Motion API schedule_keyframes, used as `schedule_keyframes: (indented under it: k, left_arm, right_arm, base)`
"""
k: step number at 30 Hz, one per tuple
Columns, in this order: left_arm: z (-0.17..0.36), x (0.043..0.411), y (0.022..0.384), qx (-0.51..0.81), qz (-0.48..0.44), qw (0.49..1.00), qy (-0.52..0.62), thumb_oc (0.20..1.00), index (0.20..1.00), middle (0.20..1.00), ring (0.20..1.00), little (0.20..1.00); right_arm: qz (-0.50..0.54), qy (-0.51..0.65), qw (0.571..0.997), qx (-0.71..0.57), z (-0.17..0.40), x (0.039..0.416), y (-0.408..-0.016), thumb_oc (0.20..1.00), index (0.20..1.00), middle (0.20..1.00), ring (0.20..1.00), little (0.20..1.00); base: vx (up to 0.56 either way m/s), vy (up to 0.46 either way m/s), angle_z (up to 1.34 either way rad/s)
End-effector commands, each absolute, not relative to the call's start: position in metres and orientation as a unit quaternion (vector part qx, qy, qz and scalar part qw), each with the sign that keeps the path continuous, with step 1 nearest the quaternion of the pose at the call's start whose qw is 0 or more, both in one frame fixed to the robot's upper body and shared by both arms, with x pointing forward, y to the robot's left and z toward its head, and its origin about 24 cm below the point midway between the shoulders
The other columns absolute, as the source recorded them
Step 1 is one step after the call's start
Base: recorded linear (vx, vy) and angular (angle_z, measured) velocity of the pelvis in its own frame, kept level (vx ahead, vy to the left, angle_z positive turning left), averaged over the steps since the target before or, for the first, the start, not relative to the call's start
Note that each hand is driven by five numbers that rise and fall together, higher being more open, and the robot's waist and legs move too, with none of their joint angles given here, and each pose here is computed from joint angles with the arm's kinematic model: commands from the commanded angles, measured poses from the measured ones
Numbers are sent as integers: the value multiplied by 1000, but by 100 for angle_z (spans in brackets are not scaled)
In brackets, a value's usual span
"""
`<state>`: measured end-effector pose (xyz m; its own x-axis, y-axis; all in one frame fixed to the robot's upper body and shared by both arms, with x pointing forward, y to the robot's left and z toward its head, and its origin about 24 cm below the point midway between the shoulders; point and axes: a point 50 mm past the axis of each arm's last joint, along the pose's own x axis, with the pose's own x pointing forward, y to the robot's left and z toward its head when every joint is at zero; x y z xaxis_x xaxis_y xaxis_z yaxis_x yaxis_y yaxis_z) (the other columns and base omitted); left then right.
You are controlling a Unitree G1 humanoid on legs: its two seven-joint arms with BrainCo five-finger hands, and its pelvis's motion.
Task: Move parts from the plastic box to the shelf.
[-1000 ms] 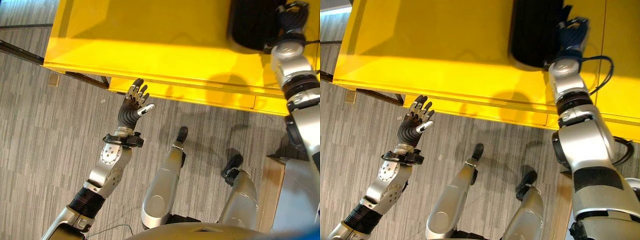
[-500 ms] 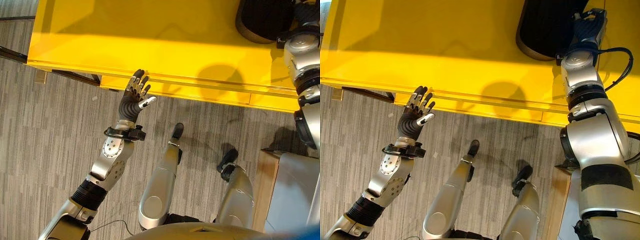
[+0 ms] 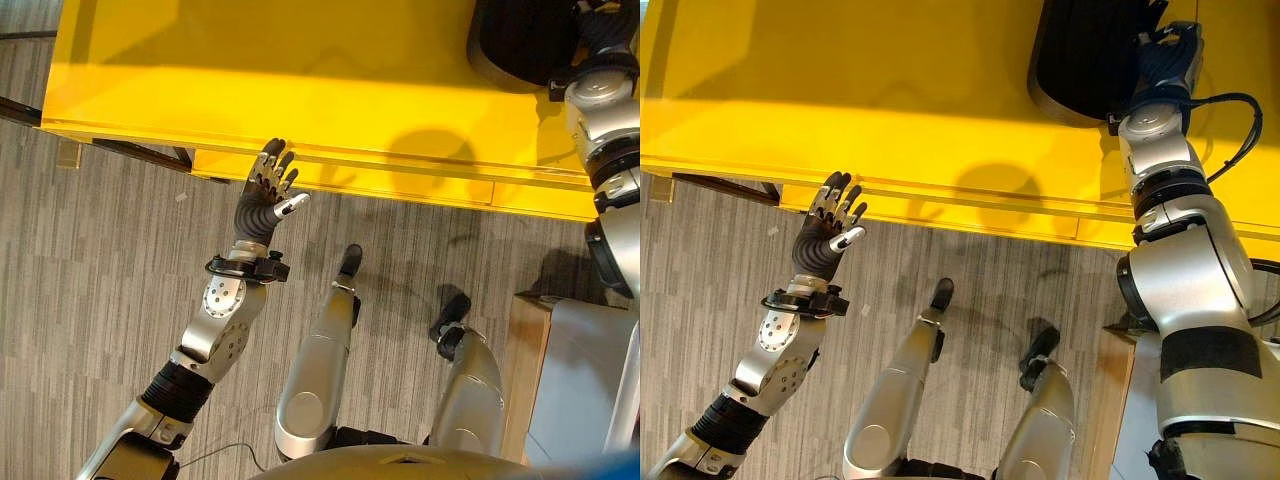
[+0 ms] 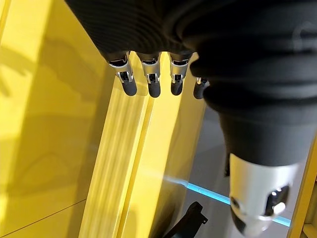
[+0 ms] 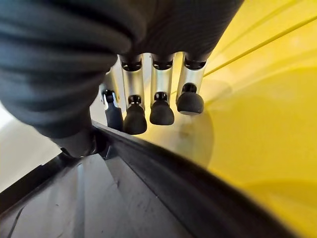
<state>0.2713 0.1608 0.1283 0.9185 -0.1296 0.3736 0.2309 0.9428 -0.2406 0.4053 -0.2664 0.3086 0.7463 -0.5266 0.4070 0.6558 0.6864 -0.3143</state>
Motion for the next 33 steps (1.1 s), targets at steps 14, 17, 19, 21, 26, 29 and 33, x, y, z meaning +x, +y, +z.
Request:
schedule_keyframes:
  k: [14,17,19,21,26,29,33]
  left_arm:
    - [151,264,174,-144,-80,955,-248,1000,1000,1000,1000,1000]
    - [151,264,174,-143,-81,955,-248,1000,1000,1000,1000,1000]
    - [151,264,174,-142,-82,955,-249,1000,1000,1000,1000,1000]
    - [152,264,174,-142,-83,954,-249,1000,1000,1000,1000,1000]
    - [152,264,175,-141,-81,955,-250,1000,1000,1000,1000,1000]
    - [151,264,175,-141,-82,955,-249,1000,1000,1000,1000,1000]
    - [151,264,176,-141,-80,955,-249,1000,1000,1000,1000,1000]
  right_arm:
    - [-316,-242,880,-259,372,395,-247,200,200,200,200,200]
    - [-312,-250,878,-264,377,394,-243,200,200,200,200,200]
    - [-309,-255,876,-270,379,394,-242,200,200,200,200,200]
    - [-306,-258,875,-273,381,394,-239,200,200,200,200,200]
    - [-300,-271,871,-280,387,393,-234,200,200,200,200,200]
    - [-295,-277,870,-281,389,393,-230,200,200,200,200,200]
    - [-293,-277,871,-282,389,393,-229,200,200,200,200,200]
  base:
    - [0,0,0]
    - [0,0,0]
    - [0,0,0]
    - [0,0,0]
    - [0,0,0]
    - [0,0,0]
    - [0,0,0]
